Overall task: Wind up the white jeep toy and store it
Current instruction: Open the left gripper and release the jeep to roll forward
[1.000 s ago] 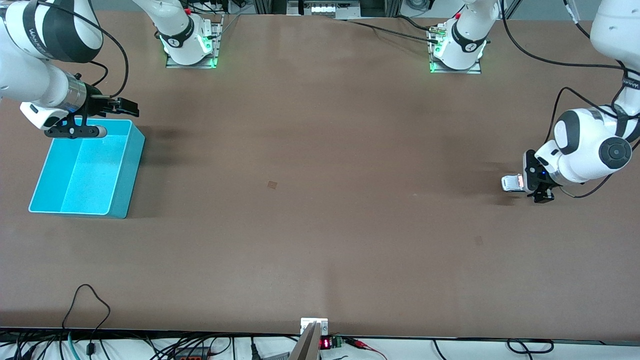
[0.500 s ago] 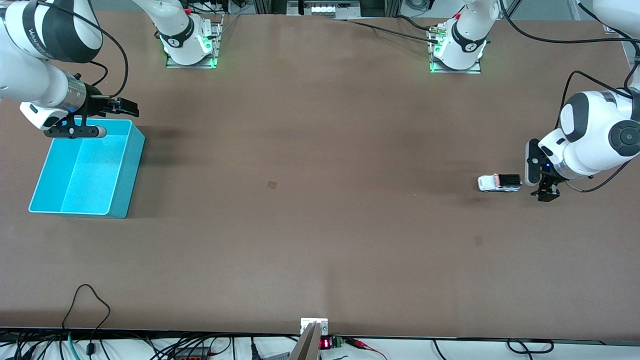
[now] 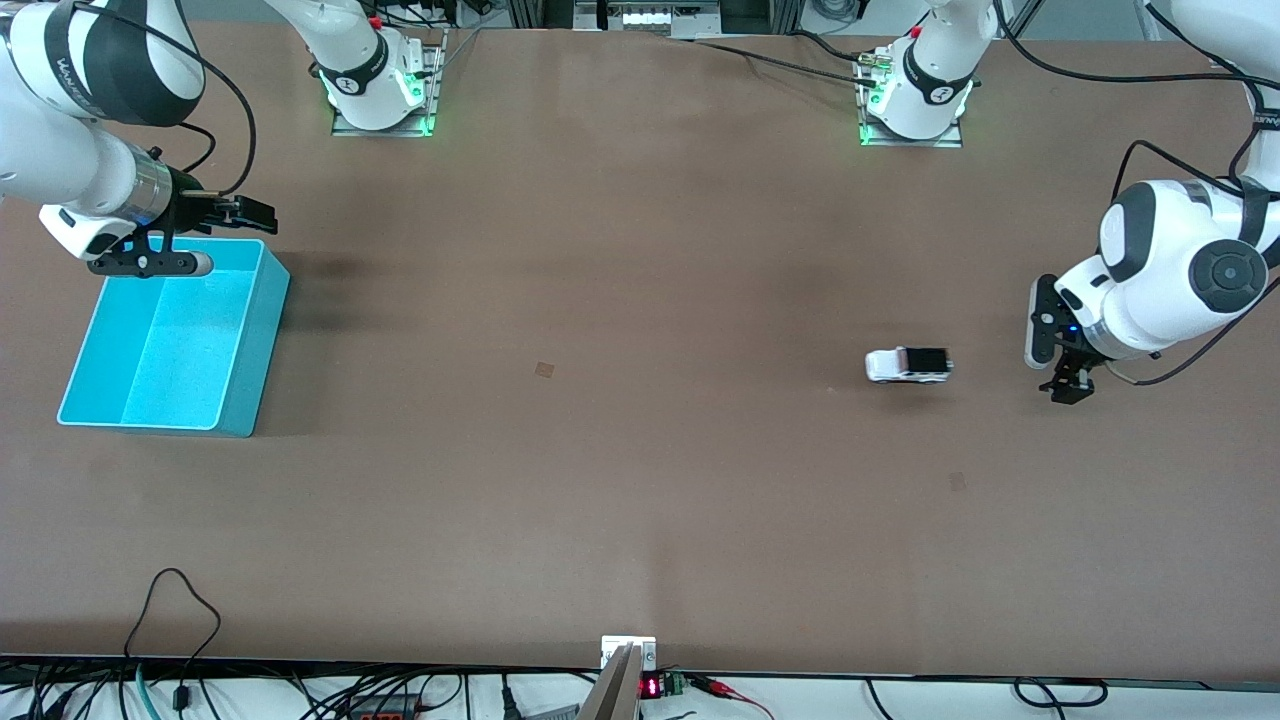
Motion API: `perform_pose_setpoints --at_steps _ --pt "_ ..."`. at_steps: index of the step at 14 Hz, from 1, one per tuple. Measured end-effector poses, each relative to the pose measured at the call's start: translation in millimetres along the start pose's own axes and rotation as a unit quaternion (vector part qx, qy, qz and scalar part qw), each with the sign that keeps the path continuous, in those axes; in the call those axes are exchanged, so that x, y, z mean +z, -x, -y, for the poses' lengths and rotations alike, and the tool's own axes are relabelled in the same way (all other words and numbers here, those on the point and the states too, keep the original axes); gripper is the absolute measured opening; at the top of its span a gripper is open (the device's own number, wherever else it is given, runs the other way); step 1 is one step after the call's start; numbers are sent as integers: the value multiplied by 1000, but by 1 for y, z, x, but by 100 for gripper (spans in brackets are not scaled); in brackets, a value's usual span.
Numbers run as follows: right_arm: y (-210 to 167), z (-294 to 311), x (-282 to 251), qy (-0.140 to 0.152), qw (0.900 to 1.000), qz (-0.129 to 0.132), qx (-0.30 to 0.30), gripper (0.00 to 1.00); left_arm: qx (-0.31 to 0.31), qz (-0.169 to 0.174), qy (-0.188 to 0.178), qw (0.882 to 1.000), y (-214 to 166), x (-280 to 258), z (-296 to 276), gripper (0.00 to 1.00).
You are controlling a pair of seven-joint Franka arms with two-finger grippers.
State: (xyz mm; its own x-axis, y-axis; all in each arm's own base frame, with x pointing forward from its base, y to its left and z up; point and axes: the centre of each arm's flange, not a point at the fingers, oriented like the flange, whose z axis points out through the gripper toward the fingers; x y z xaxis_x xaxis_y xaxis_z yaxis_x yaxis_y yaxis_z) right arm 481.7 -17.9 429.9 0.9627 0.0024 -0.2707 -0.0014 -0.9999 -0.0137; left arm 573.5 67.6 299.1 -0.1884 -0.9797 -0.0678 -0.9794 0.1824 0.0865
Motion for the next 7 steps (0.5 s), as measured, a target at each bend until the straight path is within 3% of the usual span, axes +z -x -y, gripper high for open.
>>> perform_pose_setpoints --at_steps 7 --pt "-1 -3 1 -1 1000 2 3 100 -59 -45 -30 997 -24 -30 8 100"
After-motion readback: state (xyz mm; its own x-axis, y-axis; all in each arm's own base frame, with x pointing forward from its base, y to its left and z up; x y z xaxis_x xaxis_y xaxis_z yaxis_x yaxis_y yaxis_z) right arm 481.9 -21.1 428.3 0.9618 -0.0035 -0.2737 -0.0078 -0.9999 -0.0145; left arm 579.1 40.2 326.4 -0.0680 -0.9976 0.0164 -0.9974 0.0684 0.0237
